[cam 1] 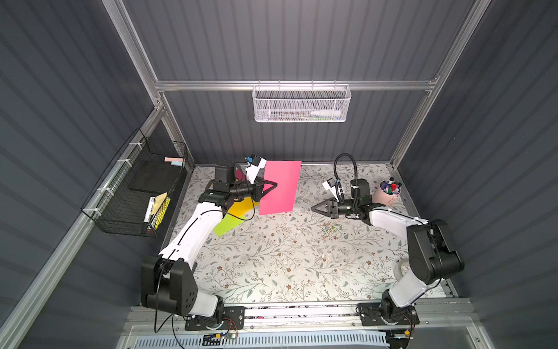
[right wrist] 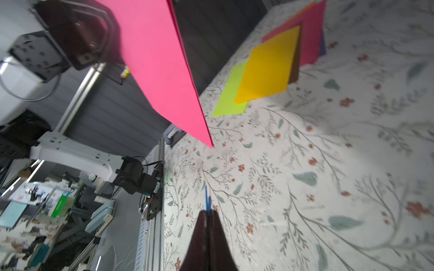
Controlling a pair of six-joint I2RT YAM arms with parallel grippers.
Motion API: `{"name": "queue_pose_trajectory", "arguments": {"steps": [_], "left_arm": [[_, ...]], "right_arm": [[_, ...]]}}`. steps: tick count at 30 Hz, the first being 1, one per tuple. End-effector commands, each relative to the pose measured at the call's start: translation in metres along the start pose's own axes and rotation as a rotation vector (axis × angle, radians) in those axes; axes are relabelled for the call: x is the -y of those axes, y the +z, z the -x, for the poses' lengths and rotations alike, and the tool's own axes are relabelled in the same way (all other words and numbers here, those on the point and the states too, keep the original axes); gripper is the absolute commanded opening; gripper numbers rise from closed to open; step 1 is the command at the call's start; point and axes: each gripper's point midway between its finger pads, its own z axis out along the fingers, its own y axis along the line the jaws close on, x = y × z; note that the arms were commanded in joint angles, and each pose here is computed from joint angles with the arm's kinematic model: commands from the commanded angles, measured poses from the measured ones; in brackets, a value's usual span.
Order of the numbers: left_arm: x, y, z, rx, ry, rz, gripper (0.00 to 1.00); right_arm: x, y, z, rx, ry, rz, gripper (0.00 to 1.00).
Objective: Unclip the paperclips from the documents
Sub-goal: Place the paper clip at the center of the board, then place the document at the document.
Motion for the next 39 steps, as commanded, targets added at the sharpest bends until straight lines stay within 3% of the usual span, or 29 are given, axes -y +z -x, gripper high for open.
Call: {"name": "queue_pose_trajectory", "arguments": {"steps": [1,2,7,12,19,22,24,25,26,30,35,37,39], "left_arm": [[-0.084,-0.018,-0.009,0.063,-0.168,0.27,0.0],[-0.101,-0.023,-0.01,0.078,-0.198,0.317,0.0],[-0.152,-0.02,-0.021,0.118,-0.299,0.315,0.0],[-0.234,-0.015,-0.058,0.108,-0.453,0.385,0.0],[-0.289,-0.014,-0.098,0.075,-0.573,0.485,0.01],[-0.3,-0.027,-0.104,0.073,-0.579,0.56,0.48],[-0.312,-0.05,-0.107,0.063,-0.582,0.727,0.88],[-0.316,-0.064,-0.106,0.07,-0.583,0.818,0.97],[-0.317,-0.082,-0.099,0.101,-0.577,0.913,1.0],[-0.305,-0.133,-0.11,0.079,-0.632,1.183,1.0],[-0.288,-0.145,-0.164,-0.029,-0.73,1.273,0.98],[-0.283,-0.133,-0.184,-0.074,-0.753,1.258,0.86],[-0.277,-0.118,-0.2,-0.12,-0.758,1.245,0.69]], "right_arm": [[0.055,-0.005,-0.057,-0.088,0.246,-0.238,0.03],[0.058,-0.007,-0.065,-0.102,0.266,-0.261,0.03],[0.079,-0.018,-0.09,-0.189,0.351,-0.419,0.07],[0.087,-0.023,-0.094,-0.237,0.397,-0.482,0.25],[0.075,-0.028,-0.086,-0.25,0.38,-0.48,0.4],[0.068,-0.028,-0.081,-0.248,0.369,-0.462,0.44],[0.065,-0.026,-0.078,-0.246,0.371,-0.441,0.46],[0.064,-0.024,-0.077,-0.25,0.37,-0.433,0.47],[0.063,-0.023,-0.075,-0.253,0.368,-0.428,0.47],[0.058,-0.017,-0.067,-0.26,0.346,-0.404,0.48],[0.054,-0.01,-0.059,-0.268,0.33,-0.363,0.5],[0.052,-0.01,-0.055,-0.265,0.318,-0.354,0.5],[0.05,-0.01,-0.051,-0.262,0.303,-0.347,0.5]]}}
